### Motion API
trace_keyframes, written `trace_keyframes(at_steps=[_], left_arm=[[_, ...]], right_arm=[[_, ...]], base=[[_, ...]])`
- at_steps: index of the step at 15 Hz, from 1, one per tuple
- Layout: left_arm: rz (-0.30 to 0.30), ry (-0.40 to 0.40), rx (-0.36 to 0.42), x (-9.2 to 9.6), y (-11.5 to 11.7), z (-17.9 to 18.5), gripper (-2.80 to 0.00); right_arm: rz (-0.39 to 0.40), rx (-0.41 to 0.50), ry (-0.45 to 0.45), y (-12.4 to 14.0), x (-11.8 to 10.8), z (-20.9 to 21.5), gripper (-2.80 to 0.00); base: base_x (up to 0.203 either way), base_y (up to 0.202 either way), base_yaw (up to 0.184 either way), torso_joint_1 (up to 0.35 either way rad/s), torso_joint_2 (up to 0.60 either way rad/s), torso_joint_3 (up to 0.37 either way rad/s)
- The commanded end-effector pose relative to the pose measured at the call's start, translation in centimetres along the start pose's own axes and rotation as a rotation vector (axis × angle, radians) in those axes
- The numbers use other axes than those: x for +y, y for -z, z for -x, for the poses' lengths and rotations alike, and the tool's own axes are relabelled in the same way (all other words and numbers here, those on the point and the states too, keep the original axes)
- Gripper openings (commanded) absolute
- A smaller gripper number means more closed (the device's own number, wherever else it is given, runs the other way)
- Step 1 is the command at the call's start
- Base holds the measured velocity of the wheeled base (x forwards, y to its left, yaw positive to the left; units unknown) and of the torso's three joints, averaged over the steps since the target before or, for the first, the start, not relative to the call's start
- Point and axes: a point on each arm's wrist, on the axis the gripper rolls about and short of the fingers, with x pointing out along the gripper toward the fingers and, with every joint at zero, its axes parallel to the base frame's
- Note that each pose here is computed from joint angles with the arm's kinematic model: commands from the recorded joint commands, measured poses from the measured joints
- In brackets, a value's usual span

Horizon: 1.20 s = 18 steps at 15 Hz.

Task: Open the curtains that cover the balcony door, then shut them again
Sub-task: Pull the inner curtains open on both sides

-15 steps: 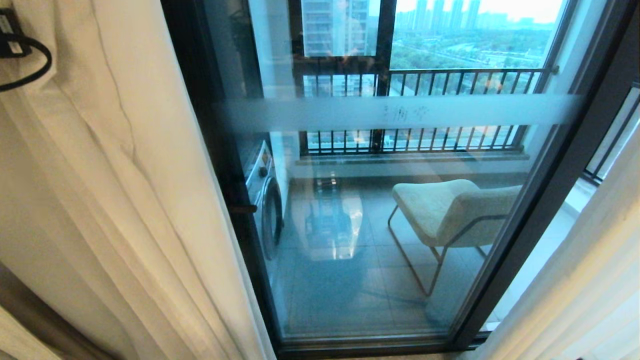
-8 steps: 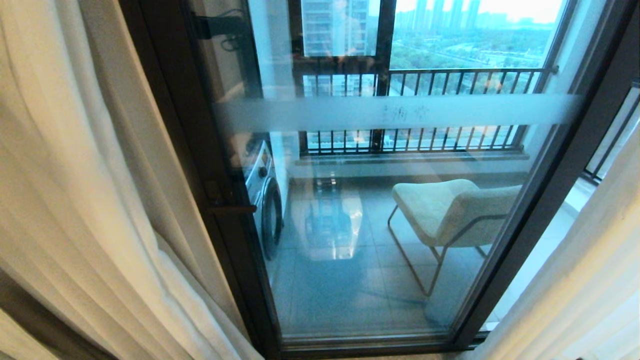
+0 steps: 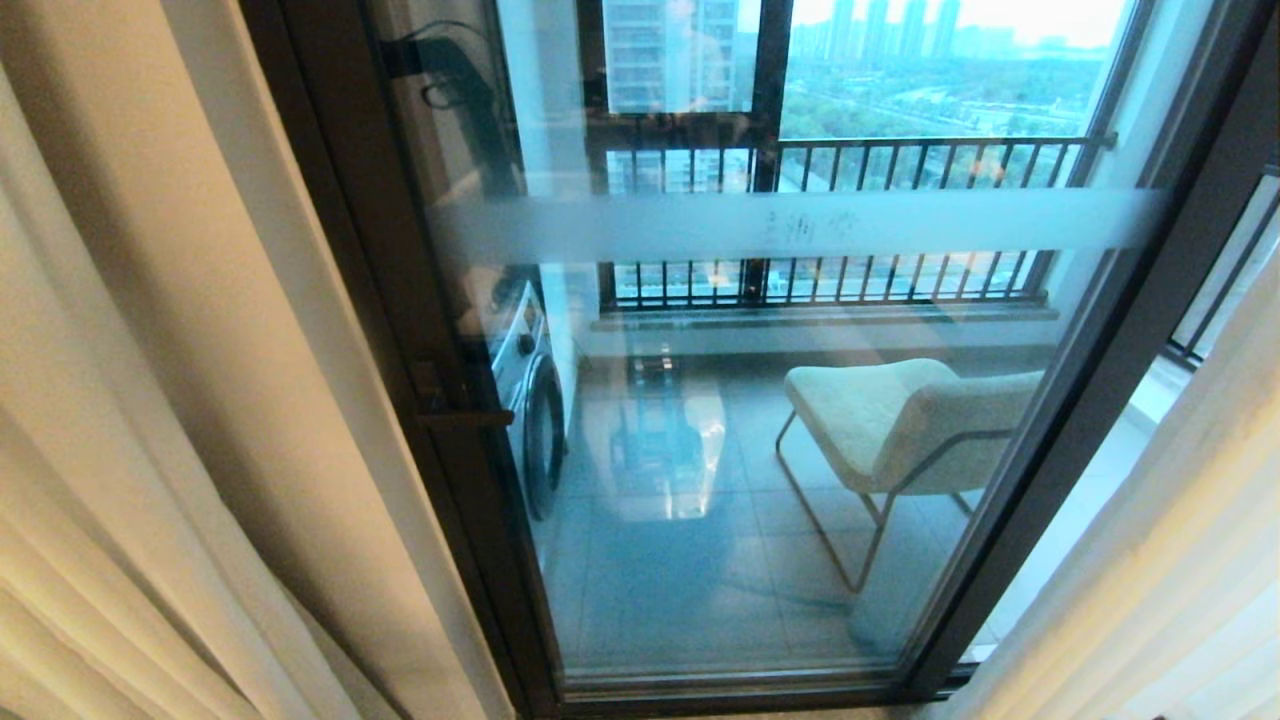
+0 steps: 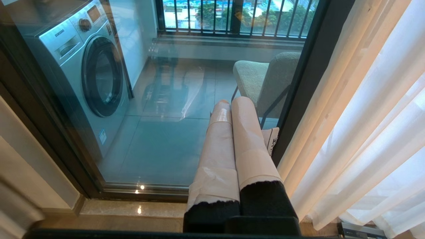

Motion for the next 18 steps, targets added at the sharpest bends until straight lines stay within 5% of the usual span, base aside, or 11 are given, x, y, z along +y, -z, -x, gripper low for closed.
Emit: trace_keyframes(at_steps=[1,9,18], left_arm=[[-0.002,-0.045,0.026,1.6,1.7,-2.4,-2.8],[-0.007,-0.131,0.016,5.6,5.0,-8.1,-2.8],[-0.01,-0.139,0.035,6.2,6.7,-9.3,-2.8]], right_arm=[[0.001,0.0,-0.001,0.0,0.0,0.0,-2.8],[0.001,0.0,-0.001,0.0,0.0,0.0,-2.8],[0.001,0.0,-0.001,0.0,0.0,0.0,-2.8]], base=[[0.0,0.0,0.0,0.0,0.0,0.0],[0.0,0.0,0.0,0.0,0.0,0.0],[0.0,0.0,0.0,0.0,0.0,0.0]])
